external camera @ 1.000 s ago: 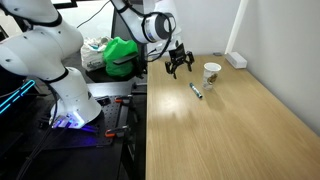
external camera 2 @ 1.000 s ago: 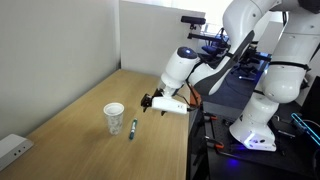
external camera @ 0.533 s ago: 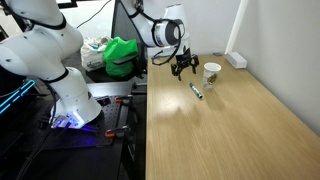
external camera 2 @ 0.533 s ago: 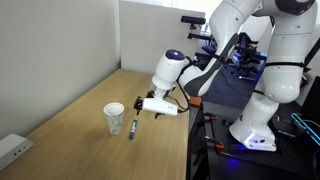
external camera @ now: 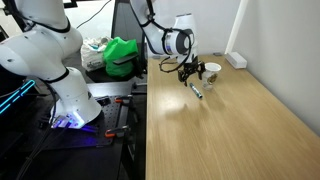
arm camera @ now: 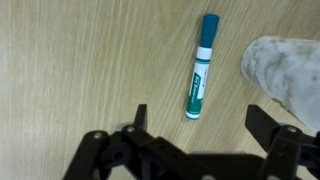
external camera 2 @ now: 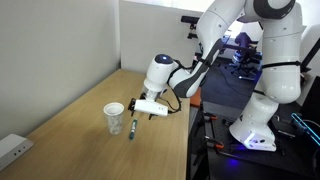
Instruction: Put the green marker inside the white cup
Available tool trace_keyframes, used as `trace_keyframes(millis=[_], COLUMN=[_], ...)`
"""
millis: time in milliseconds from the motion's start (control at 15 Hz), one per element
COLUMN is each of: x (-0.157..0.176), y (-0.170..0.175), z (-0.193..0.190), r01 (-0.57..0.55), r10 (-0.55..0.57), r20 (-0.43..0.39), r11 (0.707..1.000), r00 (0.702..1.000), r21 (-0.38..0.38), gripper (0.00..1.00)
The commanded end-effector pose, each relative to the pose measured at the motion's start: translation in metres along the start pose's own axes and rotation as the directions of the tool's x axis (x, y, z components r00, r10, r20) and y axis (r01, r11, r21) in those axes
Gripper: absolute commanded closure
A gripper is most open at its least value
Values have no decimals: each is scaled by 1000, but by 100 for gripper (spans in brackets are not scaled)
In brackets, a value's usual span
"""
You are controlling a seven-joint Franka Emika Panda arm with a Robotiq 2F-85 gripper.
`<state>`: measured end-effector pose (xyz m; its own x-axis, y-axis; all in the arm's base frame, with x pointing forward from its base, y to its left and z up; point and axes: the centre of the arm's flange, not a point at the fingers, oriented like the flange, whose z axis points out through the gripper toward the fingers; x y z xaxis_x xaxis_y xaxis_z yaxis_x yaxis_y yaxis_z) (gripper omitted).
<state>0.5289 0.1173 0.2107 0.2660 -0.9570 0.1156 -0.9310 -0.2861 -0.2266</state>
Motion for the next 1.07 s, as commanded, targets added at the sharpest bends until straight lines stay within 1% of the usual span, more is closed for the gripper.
trace_keyframes(millis=[0,467,1000], x=[-2,-3,2], y=[-12,-8,-10], z=[21,44,60], r01=[-25,-39,-49], r10=[25,40,50], r20=[3,21,27], r11=[1000,999,997], r00=[1000,999,998], r21=[-6,-33,-52], gripper=[0,0,0])
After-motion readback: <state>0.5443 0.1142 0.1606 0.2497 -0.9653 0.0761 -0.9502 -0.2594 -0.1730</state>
